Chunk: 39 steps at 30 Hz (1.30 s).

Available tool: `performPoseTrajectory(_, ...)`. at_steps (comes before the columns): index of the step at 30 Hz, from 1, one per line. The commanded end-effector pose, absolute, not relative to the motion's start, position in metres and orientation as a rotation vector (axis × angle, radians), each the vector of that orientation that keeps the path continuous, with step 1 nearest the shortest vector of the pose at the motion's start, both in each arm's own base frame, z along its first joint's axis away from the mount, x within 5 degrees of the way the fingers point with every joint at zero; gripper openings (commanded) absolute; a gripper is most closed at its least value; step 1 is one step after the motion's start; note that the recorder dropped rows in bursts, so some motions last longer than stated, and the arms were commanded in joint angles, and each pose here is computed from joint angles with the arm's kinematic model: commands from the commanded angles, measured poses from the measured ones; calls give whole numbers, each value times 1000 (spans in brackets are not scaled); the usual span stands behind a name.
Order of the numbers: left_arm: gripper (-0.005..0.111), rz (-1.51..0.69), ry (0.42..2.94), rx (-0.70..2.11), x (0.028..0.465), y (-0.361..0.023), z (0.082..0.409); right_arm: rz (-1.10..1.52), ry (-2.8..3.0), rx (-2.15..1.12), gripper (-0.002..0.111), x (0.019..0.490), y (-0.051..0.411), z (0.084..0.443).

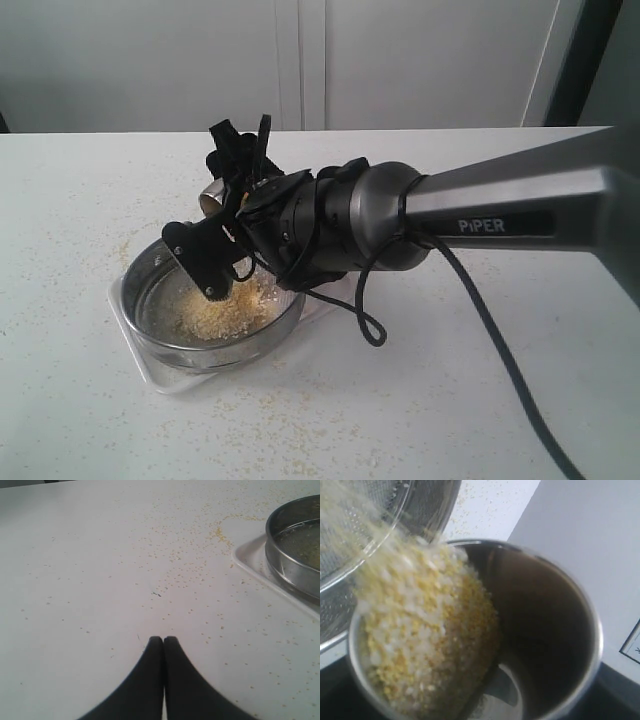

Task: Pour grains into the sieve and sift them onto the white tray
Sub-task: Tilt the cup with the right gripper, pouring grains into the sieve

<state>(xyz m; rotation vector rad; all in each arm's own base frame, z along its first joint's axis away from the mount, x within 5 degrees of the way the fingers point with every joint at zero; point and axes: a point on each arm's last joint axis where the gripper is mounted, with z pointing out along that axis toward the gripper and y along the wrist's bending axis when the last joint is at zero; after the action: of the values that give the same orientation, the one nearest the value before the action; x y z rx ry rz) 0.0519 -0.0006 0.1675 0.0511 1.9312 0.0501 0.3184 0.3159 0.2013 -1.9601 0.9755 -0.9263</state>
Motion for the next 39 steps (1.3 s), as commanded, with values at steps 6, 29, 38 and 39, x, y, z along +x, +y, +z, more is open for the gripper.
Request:
performPoseTrajectory(6,0,42,1931,43,52,-1,166,-963,934,-1959,0,319,317,209)
performPoseTrajectory(29,0,42,1931,43,52,-1,166,-1147,681,-2059,0,322,319,216)
performPoseTrajectory(38,0,42,1931,43,52,-1,166,-1173,686,-2038,0,324,319,222)
performPoseTrajectory(39,0,42,1931,43,52,-1,166,-1176,688,-2037,0,324,319,222)
